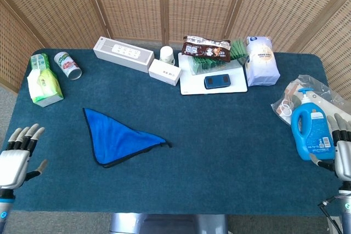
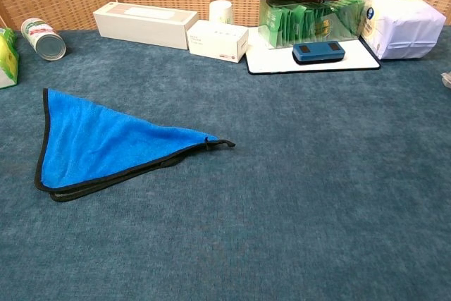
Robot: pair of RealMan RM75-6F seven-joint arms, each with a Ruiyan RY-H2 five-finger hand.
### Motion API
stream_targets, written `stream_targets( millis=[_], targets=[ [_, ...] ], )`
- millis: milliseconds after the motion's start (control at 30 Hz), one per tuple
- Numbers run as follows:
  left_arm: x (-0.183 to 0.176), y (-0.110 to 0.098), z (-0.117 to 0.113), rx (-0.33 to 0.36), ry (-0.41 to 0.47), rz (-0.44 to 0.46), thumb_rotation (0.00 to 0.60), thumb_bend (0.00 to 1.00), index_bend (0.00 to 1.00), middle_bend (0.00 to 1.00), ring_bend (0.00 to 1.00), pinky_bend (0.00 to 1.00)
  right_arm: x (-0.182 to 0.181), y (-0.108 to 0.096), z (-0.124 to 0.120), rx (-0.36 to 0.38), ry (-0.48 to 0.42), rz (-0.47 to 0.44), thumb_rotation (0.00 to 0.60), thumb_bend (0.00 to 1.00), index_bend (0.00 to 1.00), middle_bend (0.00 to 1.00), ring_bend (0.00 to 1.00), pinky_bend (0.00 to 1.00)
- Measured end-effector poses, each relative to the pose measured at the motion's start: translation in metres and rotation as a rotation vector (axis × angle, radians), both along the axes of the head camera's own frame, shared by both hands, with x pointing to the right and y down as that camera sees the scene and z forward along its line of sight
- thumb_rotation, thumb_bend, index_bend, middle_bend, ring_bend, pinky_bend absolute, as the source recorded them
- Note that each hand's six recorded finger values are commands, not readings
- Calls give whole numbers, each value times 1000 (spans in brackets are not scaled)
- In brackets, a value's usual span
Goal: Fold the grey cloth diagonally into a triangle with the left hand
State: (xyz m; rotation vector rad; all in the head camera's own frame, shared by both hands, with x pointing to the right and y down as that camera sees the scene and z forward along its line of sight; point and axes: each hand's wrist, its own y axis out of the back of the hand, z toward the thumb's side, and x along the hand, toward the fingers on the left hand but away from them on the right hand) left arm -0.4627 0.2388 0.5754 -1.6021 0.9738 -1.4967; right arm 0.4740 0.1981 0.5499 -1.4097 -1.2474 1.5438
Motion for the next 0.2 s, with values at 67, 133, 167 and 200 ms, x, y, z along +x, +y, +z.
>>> stream_targets(
  millis=[67, 133, 167, 200],
  targets=[
    [-3, 2, -3, 7, -6, 4, 600, 377, 95, 0, 0, 13, 0, 0, -2, 12, 10, -2, 600, 0, 0, 0, 0, 0],
    [-4, 3, -6, 17, -10, 9, 600, 377, 107, 0, 0, 12, 0, 0, -3, 17, 16, -4, 600, 0, 0, 0, 0, 0],
    [-5, 3, -7, 20, -12, 13, 600, 377, 112, 0, 0, 13, -1, 0, -3, 18, 18, -5, 600, 0, 0, 0, 0, 0],
    [-5, 4, -7, 25, -16, 20, 600, 377, 113, 0, 0, 13, -1, 0, -3, 18, 19, -6, 600, 0, 0, 0, 0, 0]
  ],
)
